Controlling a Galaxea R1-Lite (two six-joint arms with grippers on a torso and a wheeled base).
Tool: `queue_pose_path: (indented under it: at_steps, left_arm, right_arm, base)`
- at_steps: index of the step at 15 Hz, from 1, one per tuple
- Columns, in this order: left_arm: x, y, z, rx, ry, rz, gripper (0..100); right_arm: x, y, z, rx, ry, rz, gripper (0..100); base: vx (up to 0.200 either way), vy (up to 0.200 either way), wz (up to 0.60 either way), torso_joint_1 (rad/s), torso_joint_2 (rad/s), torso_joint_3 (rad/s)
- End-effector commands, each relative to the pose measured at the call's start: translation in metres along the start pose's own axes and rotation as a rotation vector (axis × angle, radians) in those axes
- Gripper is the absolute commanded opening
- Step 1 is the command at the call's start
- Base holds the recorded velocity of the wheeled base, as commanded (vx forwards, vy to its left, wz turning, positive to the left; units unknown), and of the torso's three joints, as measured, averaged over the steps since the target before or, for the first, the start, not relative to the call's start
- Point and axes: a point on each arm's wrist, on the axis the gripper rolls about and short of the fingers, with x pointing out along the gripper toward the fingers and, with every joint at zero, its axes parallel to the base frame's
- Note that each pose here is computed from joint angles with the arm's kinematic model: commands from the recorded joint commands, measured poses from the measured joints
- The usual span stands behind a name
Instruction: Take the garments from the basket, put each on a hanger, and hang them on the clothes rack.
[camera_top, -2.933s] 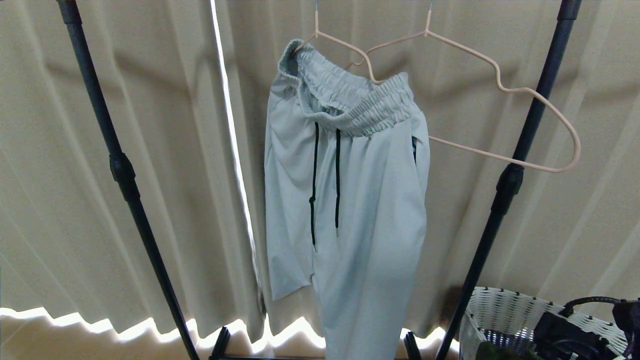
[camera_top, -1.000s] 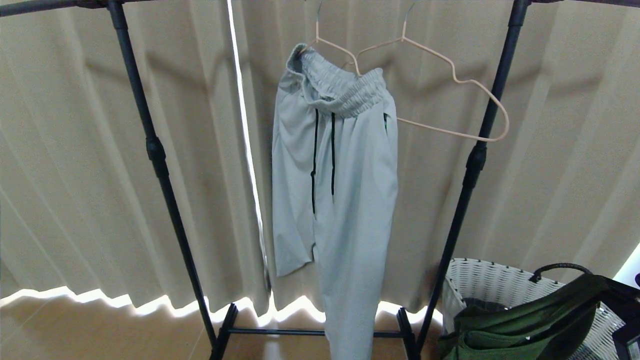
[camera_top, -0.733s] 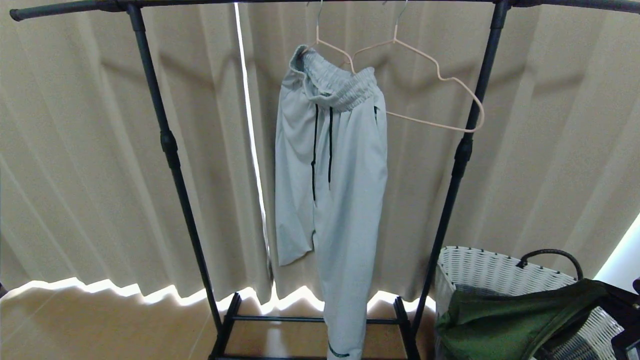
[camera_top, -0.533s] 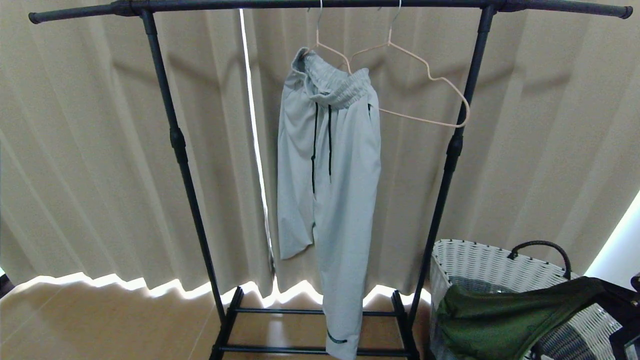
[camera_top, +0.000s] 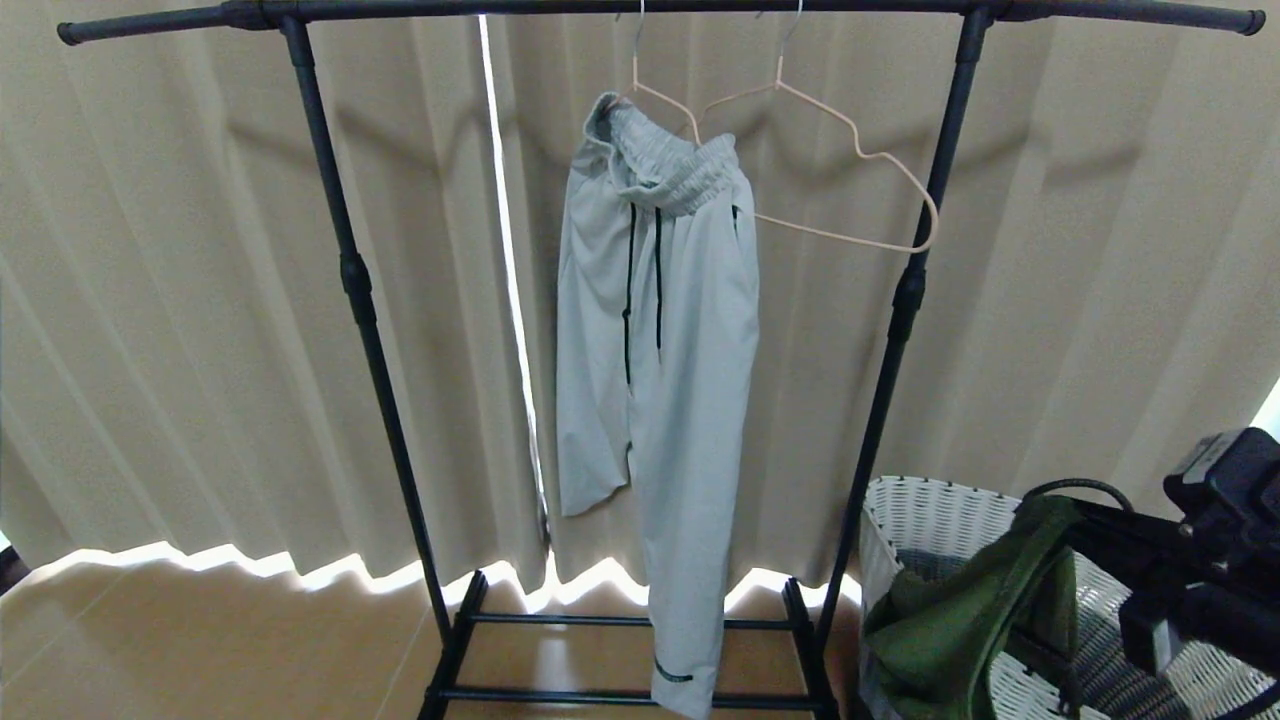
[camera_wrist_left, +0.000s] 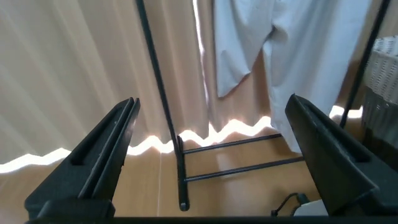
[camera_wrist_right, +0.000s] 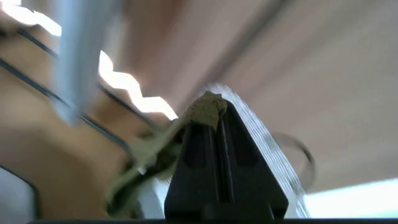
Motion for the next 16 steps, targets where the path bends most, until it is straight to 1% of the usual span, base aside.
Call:
queue_pose_path:
  at_steps: [1,2,3,4,5,6,7,8,9,10,11,12,13,15,16]
  left_arm:
    - [-0.002,0.000,0.009,0.036,-0.046,-0.052,100]
    - [-0.004,0.000,0.016,0.045,-0.069,-0.079,100]
    - [-0.004,0.002,0.036,0.061,-0.082,-0.131,100]
    - [0.002,0.006,0.056,0.069,-0.056,-0.162,100]
    - [0.009,0.009,0.070,0.065,-0.032,-0.178,100]
    - [0.026,0.016,0.098,0.054,0.011,-0.200,100]
    - [0.042,0.021,0.114,0.044,0.048,-0.215,100]
    - [0.050,0.022,0.121,0.040,0.060,-0.230,100]
    - [0.075,0.025,0.137,0.028,0.077,-0.295,100]
    - [0.083,0.024,0.142,0.026,0.074,-0.324,100]
    - [0.106,0.019,0.152,0.013,0.072,-0.407,100]
    - [0.115,0.015,0.153,0.010,0.077,-0.443,100]
    - [0.134,0.004,0.154,0.010,0.093,-0.502,100]
    - [0.152,-0.012,0.153,-0.001,0.108,-0.561,100]
    - [0.166,-0.033,0.150,-0.037,0.133,-0.625,100]
  right_arm:
    - [0.023,0.008,0.024,0.025,-0.038,0.083,0]
    - [0.027,0.010,0.031,0.046,-0.058,0.099,0]
    - [0.033,0.014,0.047,0.087,-0.099,0.128,0]
    - [0.036,0.015,0.056,0.109,-0.119,0.148,0]
    - [0.040,0.015,0.061,0.114,-0.129,0.156,0]
    - [0.045,0.016,0.073,0.115,-0.160,0.166,0]
    - [0.047,0.016,0.080,0.117,-0.182,0.175,0]
    - [0.048,0.016,0.084,0.120,-0.194,0.179,0]
    - [0.051,0.020,0.094,0.117,-0.217,0.210,0]
    - [0.053,0.023,0.096,0.114,-0.222,0.226,0]
    - [0.055,0.031,0.101,0.108,-0.240,0.258,0]
    - [0.056,0.034,0.103,0.105,-0.245,0.269,0]
    - [0.058,0.039,0.109,0.101,-0.258,0.288,0]
    - [0.062,0.039,0.113,0.104,-0.264,0.291,0]
    - [0.063,0.040,0.115,0.106,-0.273,0.300,0]
  base:
    - [0.000,0.000,0.00,0.000,0.00,0.000]
    - [0.000,0.000,0.00,0.000,0.00,0.000]
    - [0.000,0.000,0.00,0.000,0.00,0.000]
    - [0.000,0.000,0.00,0.000,0.00,0.000]
    - [0.000,0.000,0.00,0.000,0.00,0.000]
    - [0.000,0.000,0.00,0.000,0.00,0.000]
    - [0.000,0.000,0.00,0.000,0.00,0.000]
    - [0.000,0.000,0.00,0.000,0.00,0.000]
    - [0.000,0.000,0.00,0.000,0.00,0.000]
    - [0.000,0.000,0.00,0.000,0.00,0.000]
    - [0.000,0.000,0.00,0.000,0.00,0.000]
    - [0.000,0.000,0.00,0.000,0.00,0.000]
    - [0.000,0.000,0.00,0.000,0.00,0.000]
    - [0.000,0.000,0.00,0.000,0.00,0.000]
    - [0.000,0.000,0.00,0.000,0.00,0.000]
